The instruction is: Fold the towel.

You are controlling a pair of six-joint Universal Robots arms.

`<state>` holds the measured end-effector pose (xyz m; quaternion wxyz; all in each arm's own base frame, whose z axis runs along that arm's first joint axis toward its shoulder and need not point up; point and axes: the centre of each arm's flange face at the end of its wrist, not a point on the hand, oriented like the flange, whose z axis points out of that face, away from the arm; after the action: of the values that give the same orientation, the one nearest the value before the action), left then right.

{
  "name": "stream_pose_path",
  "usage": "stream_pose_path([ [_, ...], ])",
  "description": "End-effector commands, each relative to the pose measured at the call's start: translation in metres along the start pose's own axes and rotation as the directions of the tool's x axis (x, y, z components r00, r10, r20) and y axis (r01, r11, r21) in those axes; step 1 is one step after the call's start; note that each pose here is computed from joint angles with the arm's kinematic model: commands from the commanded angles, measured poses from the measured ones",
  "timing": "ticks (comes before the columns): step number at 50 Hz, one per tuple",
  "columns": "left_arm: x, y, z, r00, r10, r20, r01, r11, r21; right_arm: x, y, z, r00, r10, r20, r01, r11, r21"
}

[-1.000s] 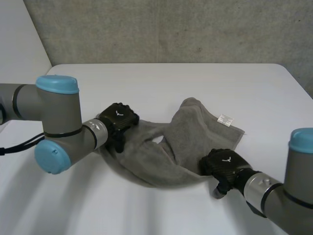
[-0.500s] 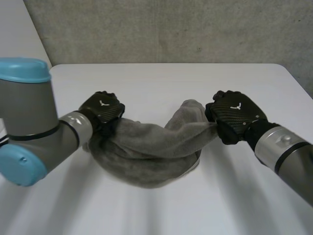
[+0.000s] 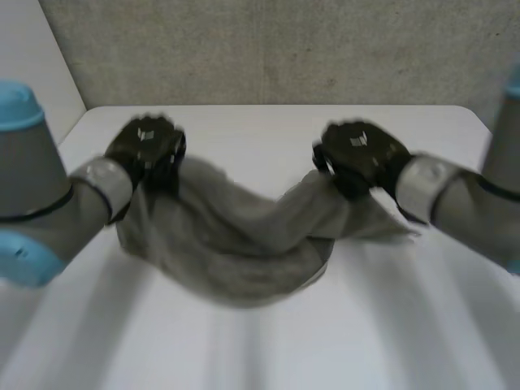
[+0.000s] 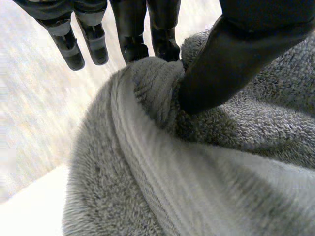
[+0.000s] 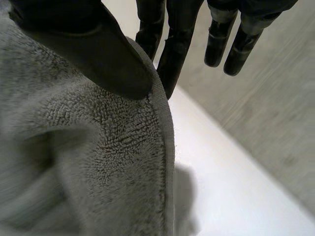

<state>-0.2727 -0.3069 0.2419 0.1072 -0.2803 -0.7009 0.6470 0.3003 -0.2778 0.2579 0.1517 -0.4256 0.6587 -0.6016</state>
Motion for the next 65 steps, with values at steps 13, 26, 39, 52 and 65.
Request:
stream_pose_path([
  [13,-0.009,-0.112,-0.04,0.997,-0.07,0.042,0.034,0.821,0.569,0.019,-0.13,-0.041,0.978,-0.127,-0.167,0.184,0.902,0.391],
  [26,0.0,0.034,-0.071,0.986,-0.149,0.078,0.136,0.979,0.15,-0.057,0.014,-0.048,0.982,-0.136,0.133,0.13,0.99,0.049],
  [39,0.006,0.085,-0.088,0.98,-0.175,0.099,0.188,0.972,-0.144,-0.081,0.069,-0.063,0.972,-0.075,0.224,0.1,0.989,-0.105],
  [52,-0.008,0.023,-0.084,0.987,-0.132,0.097,0.129,0.991,0.037,-0.069,0.058,-0.077,0.986,0.101,0.134,-0.089,0.992,-0.093],
  [65,0.059,0.036,-0.065,0.956,-0.007,-0.294,-0.029,0.993,-0.118,-0.049,0.088,-0.073,0.996,0.082,-0.025,-0.085,0.99,-0.117],
])
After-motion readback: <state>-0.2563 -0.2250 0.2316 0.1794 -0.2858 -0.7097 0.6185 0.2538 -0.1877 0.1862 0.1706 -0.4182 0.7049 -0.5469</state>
